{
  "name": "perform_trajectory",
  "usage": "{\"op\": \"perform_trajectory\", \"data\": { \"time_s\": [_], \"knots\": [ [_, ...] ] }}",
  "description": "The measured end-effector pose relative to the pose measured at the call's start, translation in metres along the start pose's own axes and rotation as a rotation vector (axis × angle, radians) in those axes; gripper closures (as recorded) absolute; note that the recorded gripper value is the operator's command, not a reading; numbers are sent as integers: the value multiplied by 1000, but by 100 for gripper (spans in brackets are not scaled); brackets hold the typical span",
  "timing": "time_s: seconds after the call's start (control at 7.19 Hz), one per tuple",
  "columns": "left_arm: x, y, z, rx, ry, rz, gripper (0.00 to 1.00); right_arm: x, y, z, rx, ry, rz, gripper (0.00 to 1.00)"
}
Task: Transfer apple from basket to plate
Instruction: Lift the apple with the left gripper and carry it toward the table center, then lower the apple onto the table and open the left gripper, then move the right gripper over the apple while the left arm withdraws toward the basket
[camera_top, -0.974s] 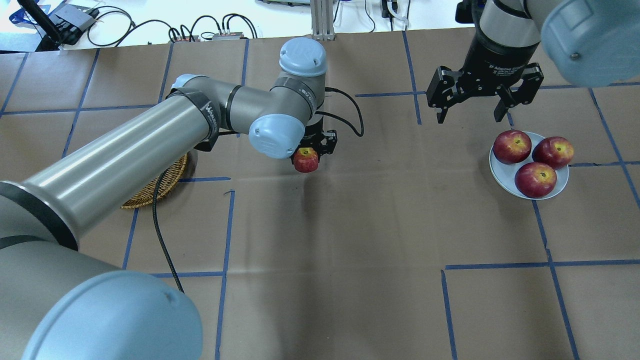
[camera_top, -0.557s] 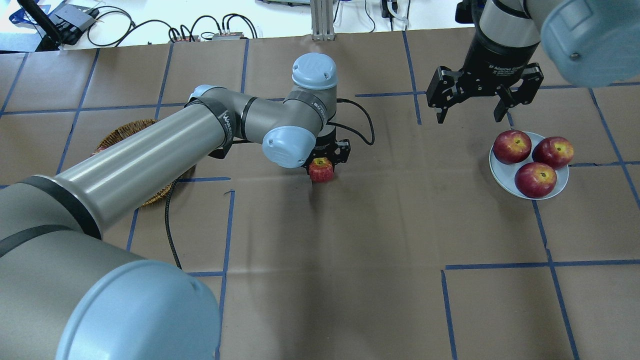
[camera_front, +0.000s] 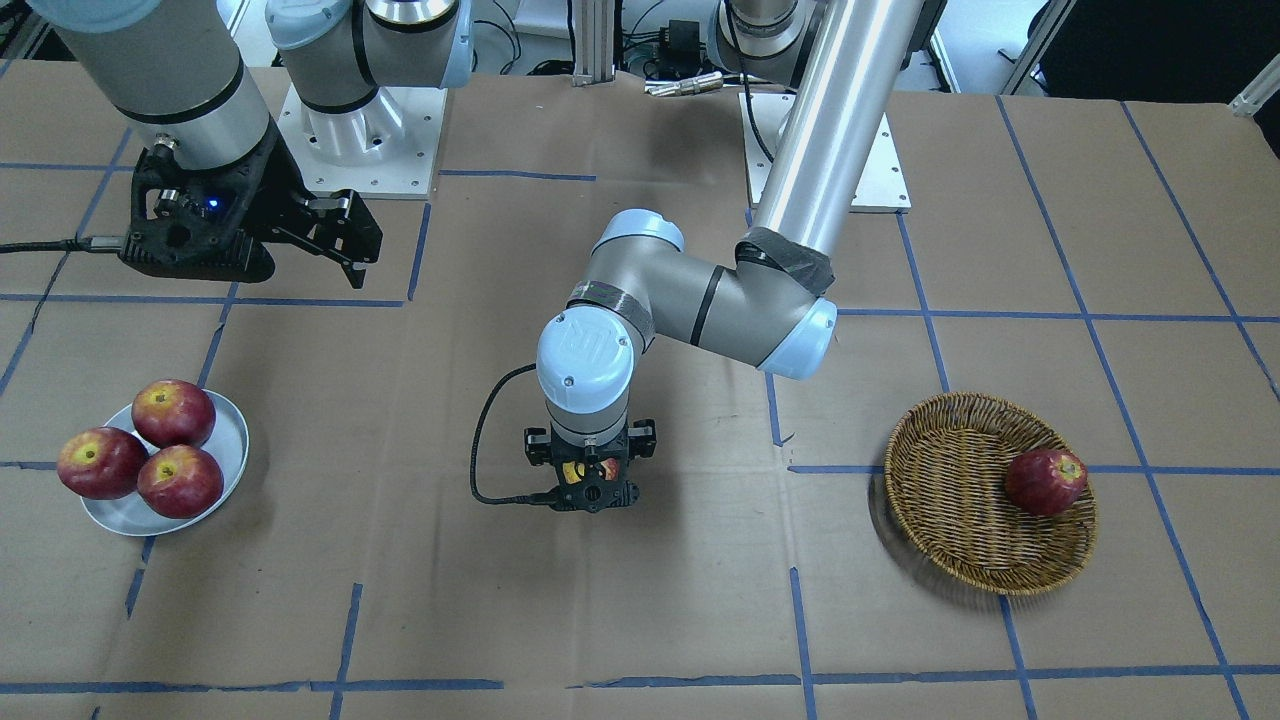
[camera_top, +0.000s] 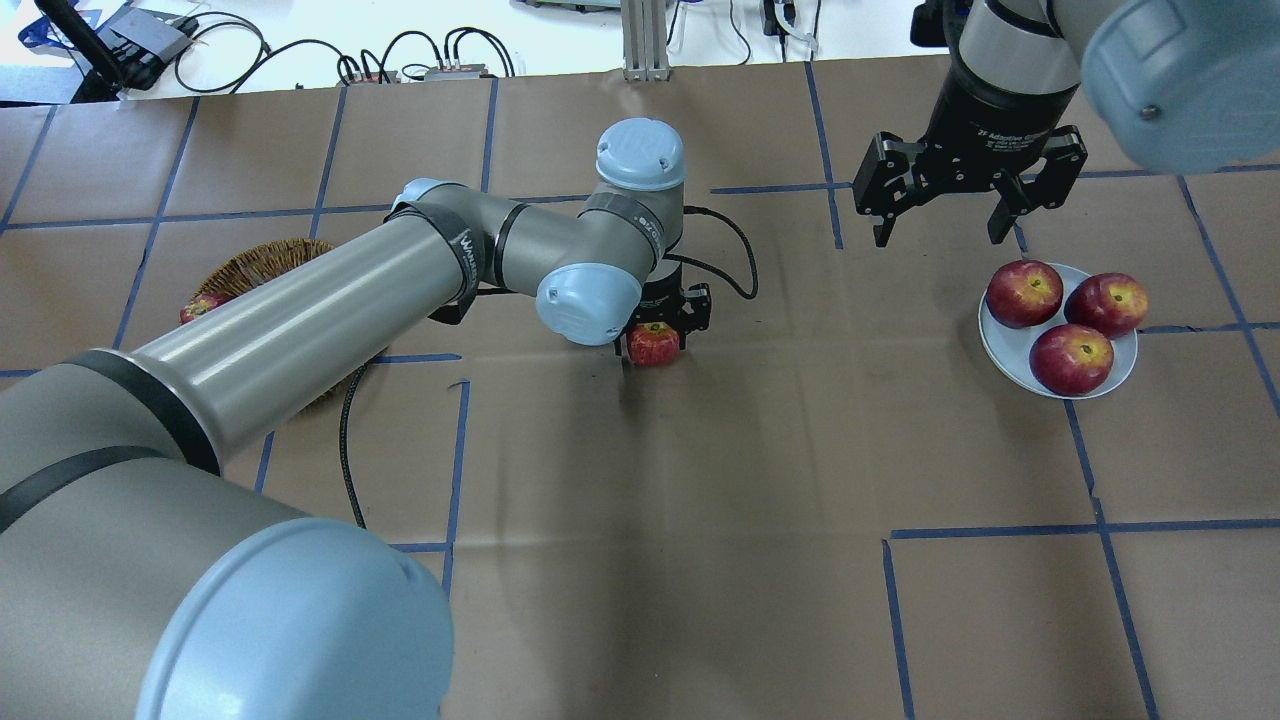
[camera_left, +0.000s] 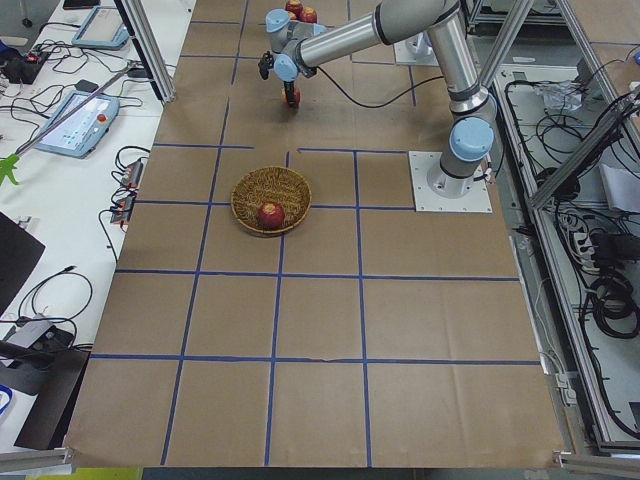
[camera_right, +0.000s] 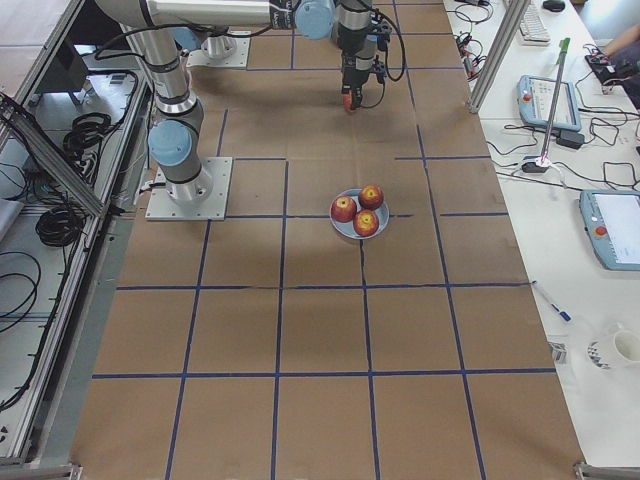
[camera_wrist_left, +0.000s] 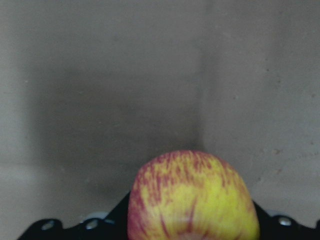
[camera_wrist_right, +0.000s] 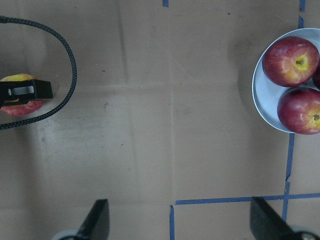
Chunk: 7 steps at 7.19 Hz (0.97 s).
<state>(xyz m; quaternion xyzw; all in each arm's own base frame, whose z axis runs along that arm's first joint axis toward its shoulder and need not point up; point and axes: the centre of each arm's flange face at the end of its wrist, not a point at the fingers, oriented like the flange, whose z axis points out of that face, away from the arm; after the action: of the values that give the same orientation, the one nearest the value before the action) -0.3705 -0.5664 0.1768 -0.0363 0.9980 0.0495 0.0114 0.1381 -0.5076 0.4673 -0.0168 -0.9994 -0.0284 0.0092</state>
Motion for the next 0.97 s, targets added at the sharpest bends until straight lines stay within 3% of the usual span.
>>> {"op": "perform_trajectory", "data": {
  "time_s": [0.42, 0.97],
  "knots": [
    [-6, 1, -25, 30, 8, 8, 1, 0, 0, -1, 1, 0, 0, 0],
    [-106, 2, -139, 58, 13, 95, 1, 0, 0, -1, 4, 0, 0, 0]
  ]
}}
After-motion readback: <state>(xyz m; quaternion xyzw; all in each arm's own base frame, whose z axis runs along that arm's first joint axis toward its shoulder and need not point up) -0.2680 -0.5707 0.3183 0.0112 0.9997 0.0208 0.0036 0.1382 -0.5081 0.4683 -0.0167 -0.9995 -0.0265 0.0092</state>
